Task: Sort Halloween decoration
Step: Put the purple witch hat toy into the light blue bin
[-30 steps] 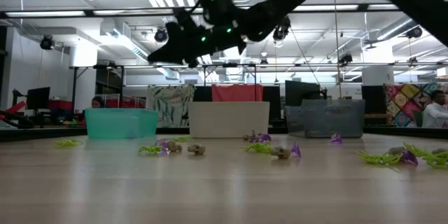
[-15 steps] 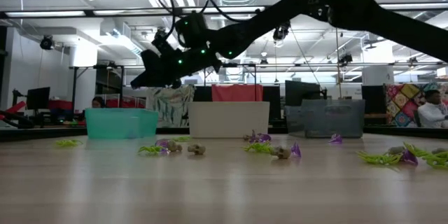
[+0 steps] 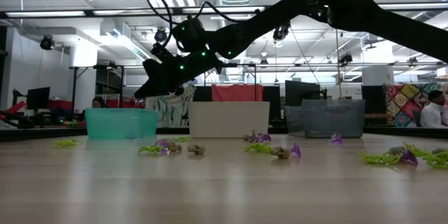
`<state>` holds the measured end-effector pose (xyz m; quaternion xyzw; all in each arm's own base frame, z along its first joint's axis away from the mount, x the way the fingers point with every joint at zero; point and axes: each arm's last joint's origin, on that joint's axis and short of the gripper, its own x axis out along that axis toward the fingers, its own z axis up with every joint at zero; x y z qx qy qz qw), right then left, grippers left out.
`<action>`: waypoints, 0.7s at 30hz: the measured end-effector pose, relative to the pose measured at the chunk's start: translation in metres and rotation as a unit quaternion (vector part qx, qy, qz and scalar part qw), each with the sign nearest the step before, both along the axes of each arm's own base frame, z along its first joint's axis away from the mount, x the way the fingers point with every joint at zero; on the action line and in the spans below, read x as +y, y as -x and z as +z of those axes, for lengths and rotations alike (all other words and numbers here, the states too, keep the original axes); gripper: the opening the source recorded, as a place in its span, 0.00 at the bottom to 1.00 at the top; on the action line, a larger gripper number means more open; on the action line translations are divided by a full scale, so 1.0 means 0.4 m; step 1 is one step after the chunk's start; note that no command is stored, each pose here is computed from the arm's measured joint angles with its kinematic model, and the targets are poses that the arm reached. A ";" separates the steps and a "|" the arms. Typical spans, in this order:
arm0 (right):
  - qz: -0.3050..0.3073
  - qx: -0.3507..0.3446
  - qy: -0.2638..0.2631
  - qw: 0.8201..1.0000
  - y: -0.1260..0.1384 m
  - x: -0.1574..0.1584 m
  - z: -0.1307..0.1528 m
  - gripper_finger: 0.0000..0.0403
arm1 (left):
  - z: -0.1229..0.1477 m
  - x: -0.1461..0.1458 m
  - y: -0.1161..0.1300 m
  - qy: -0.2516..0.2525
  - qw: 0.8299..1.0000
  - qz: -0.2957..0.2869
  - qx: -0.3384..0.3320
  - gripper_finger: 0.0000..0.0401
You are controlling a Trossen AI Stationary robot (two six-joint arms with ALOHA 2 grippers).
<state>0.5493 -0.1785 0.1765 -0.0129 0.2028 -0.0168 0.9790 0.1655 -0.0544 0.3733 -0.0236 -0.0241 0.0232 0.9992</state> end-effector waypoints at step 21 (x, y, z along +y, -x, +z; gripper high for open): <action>0.006 0.025 -0.009 1.000 0.004 0.021 -0.042 0.02 | -0.001 -0.001 -0.002 -0.001 1.000 0.000 0.001 0.39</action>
